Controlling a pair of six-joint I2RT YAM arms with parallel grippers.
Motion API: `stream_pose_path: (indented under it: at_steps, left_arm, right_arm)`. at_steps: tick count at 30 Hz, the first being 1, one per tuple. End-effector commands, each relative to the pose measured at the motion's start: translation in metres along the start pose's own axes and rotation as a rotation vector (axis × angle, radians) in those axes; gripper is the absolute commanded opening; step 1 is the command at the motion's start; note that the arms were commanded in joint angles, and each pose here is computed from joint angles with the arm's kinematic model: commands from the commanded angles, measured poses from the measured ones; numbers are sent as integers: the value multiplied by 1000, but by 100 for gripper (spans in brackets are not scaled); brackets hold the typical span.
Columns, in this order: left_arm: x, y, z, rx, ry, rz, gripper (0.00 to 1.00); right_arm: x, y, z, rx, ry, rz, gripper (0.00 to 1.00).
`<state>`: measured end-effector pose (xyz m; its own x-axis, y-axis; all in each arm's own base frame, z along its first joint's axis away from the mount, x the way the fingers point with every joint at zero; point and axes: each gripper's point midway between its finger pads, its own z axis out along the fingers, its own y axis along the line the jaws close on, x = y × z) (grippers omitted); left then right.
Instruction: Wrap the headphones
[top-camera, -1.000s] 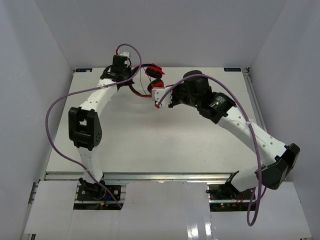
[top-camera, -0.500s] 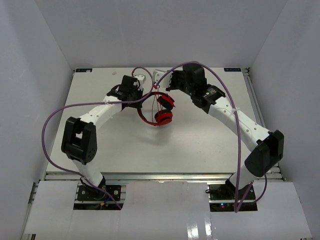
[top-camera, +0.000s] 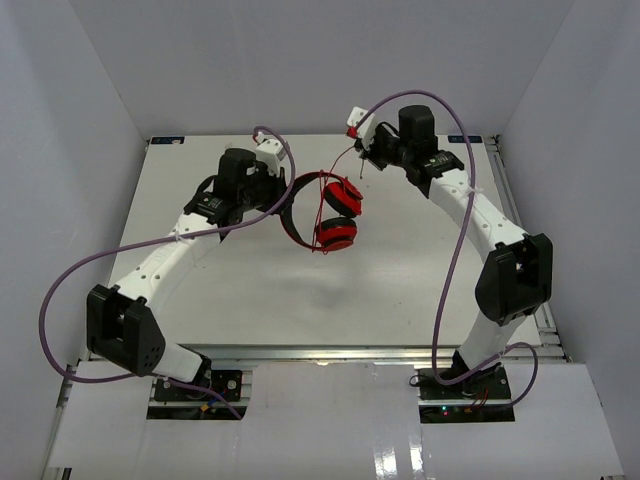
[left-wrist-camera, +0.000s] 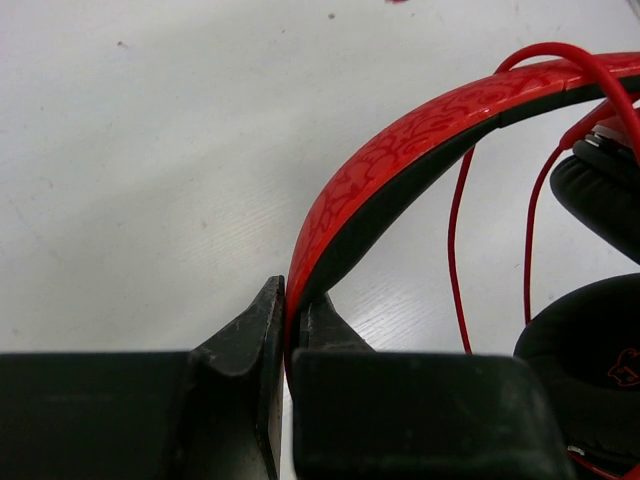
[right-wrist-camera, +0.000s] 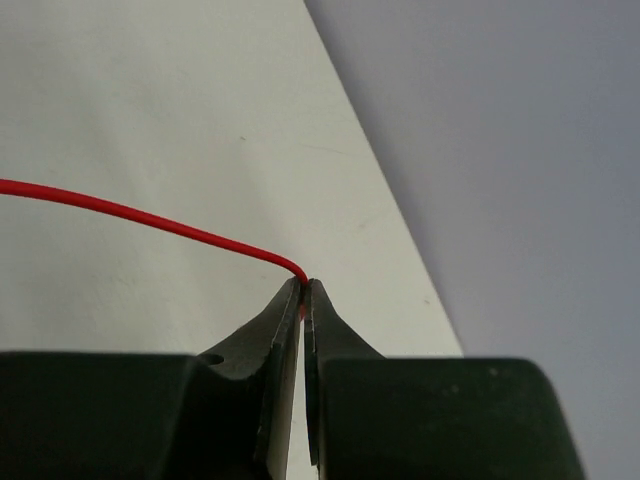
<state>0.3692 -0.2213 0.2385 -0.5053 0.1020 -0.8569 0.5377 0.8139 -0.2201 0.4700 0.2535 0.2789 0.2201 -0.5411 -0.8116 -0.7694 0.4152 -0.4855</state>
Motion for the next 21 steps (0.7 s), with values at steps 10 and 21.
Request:
stream_pose_path:
  at_steps: [10,21]
  left_arm:
    - [-144,-13,-40,36,-483,-262,0]
    - [-174,-44,-45,200,-567,-180,0]
  right_arm:
    - [-23,132,-36,-544,-361,636,8]
    - [-48,154,-60,-707,-514,703,8]
